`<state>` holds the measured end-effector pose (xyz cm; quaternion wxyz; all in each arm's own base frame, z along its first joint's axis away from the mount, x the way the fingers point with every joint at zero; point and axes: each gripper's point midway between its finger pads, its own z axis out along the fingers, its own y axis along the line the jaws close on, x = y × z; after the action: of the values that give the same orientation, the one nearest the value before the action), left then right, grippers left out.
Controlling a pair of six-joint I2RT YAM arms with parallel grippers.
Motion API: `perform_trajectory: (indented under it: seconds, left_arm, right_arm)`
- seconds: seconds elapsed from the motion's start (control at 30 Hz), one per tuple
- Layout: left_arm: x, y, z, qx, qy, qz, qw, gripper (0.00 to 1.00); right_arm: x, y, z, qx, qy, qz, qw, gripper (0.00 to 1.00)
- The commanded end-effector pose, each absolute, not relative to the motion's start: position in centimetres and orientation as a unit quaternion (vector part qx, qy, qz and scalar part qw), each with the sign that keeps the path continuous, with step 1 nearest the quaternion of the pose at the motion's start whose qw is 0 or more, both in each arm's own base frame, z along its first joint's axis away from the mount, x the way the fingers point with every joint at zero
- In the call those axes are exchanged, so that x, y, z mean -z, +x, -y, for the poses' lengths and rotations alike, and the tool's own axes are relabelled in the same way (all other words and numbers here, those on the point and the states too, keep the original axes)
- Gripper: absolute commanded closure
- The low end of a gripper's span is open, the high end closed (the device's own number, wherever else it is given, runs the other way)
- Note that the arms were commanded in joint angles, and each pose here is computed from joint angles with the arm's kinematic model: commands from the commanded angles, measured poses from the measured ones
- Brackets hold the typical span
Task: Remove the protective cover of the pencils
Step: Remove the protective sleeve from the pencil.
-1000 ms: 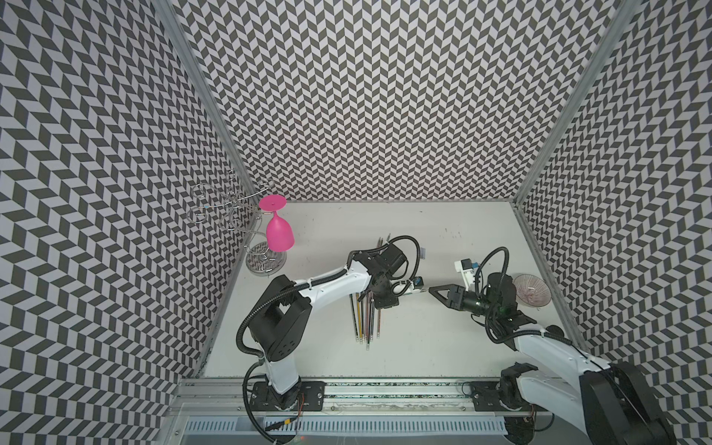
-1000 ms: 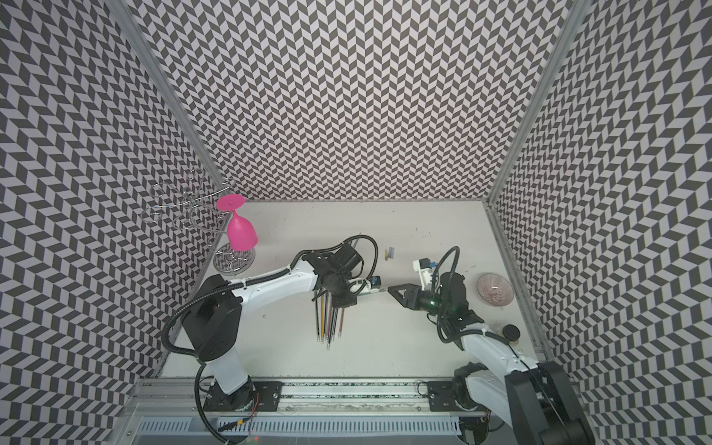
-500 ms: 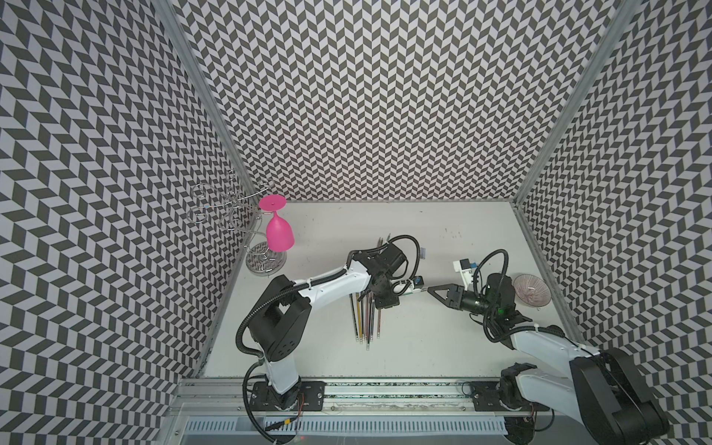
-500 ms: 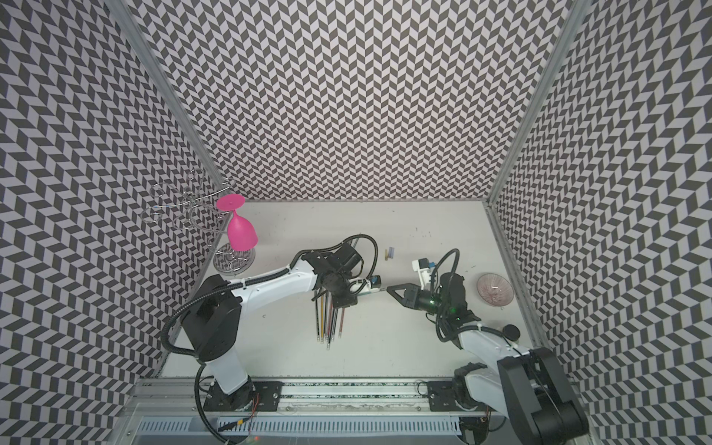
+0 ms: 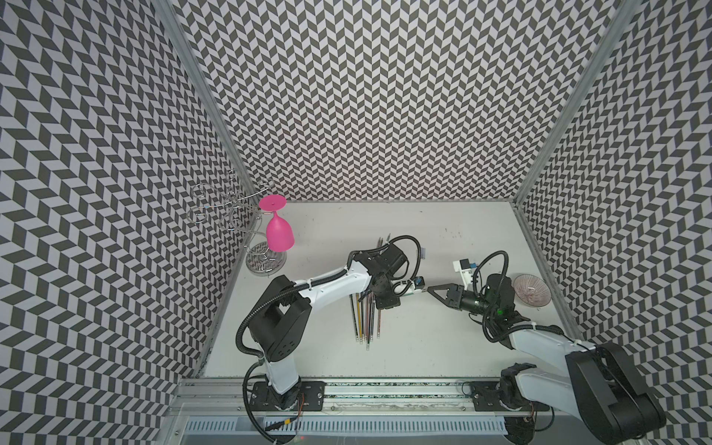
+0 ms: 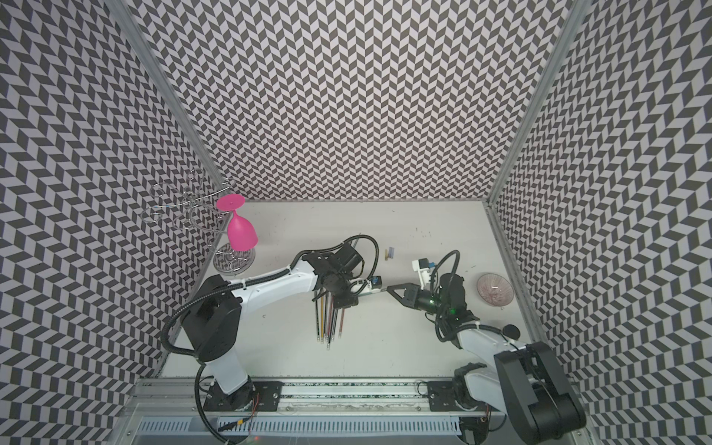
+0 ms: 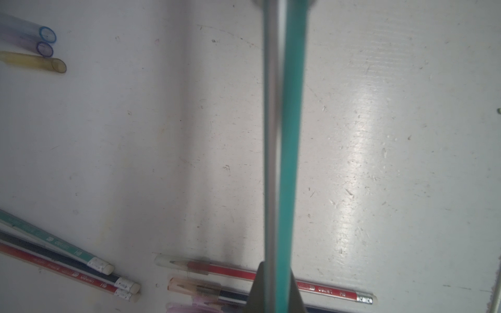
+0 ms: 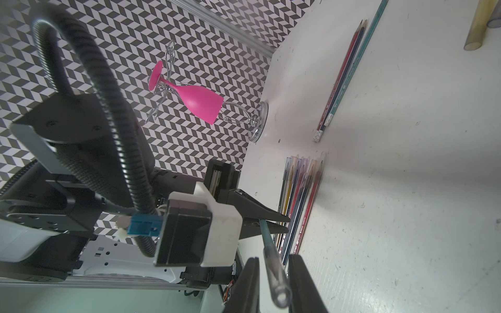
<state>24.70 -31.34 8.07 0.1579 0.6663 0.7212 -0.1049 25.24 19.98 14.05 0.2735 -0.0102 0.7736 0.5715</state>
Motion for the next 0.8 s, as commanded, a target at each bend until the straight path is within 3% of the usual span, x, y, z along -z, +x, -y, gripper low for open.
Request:
perform_trajectory:
  seconds: [0.0, 0.63, 0.77]
  left_arm:
    - [-9.15, 24.03, 32.23, 0.118, 0.680, -0.703, 0.170, 1.00]
    - [-9.20, 24.44, 32.41, 0.116, 0.671, -0.712, 0.173, 1.00]
    - [-9.05, 24.52, 32.30, 0.115, 0.670, -0.713, 0.171, 1.00]
  right_arm:
    - [-15.83, 25.35, -20.44, -0.587, -0.040, -0.750, 0.301, 0.78]
    - [-15.29, 25.19, -20.96, -0.588, -0.040, -0.754, 0.290, 0.83]
    - [-15.15, 25.47, -20.74, -0.577, -0.035, -0.761, 0.295, 0.94]
